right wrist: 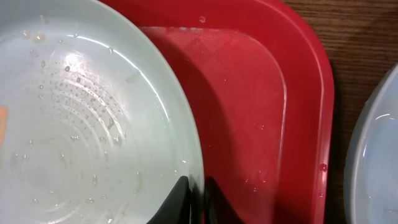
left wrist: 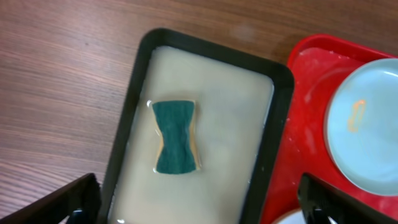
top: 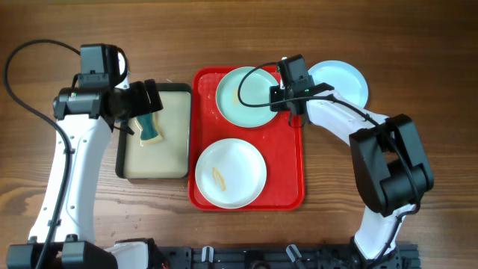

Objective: Clean dirty plates on tray and stack at the side
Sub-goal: 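Reach the left gripper down and grasp the green sponge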

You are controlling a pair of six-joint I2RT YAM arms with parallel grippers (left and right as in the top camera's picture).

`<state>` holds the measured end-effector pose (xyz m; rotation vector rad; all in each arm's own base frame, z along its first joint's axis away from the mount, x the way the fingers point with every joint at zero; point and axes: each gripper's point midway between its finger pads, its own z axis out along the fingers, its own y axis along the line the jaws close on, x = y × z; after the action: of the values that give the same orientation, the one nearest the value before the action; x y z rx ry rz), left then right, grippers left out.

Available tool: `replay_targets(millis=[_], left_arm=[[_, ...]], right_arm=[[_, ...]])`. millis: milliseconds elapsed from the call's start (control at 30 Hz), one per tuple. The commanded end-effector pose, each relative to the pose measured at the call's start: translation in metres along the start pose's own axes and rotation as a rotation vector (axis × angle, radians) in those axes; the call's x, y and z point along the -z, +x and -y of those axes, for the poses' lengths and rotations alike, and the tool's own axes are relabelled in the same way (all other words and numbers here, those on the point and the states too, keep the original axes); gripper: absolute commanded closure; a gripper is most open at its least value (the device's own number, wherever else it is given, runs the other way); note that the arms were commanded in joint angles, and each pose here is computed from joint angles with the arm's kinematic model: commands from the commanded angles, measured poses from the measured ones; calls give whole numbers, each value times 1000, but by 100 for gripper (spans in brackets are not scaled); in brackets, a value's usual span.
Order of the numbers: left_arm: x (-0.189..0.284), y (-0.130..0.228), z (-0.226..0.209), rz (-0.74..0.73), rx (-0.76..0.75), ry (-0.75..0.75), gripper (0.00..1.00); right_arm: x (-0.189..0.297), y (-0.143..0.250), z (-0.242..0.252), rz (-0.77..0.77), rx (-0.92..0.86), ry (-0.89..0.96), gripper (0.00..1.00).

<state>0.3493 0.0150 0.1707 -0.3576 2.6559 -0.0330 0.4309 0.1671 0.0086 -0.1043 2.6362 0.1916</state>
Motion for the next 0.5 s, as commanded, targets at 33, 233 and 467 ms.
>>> replay_targets(millis=[33,233,467], left_arm=[[-2,-7,-8,22,6,-45,14],[-45,9,-11,-110,1,-77,20],[-101,44,-19,-308,-13,-125,31]], right_arm=[[4,-7,3,21,-9,13,91],[4,-9,2,26,-9,9,91],[4,-9,2,26,-9,8,92]])
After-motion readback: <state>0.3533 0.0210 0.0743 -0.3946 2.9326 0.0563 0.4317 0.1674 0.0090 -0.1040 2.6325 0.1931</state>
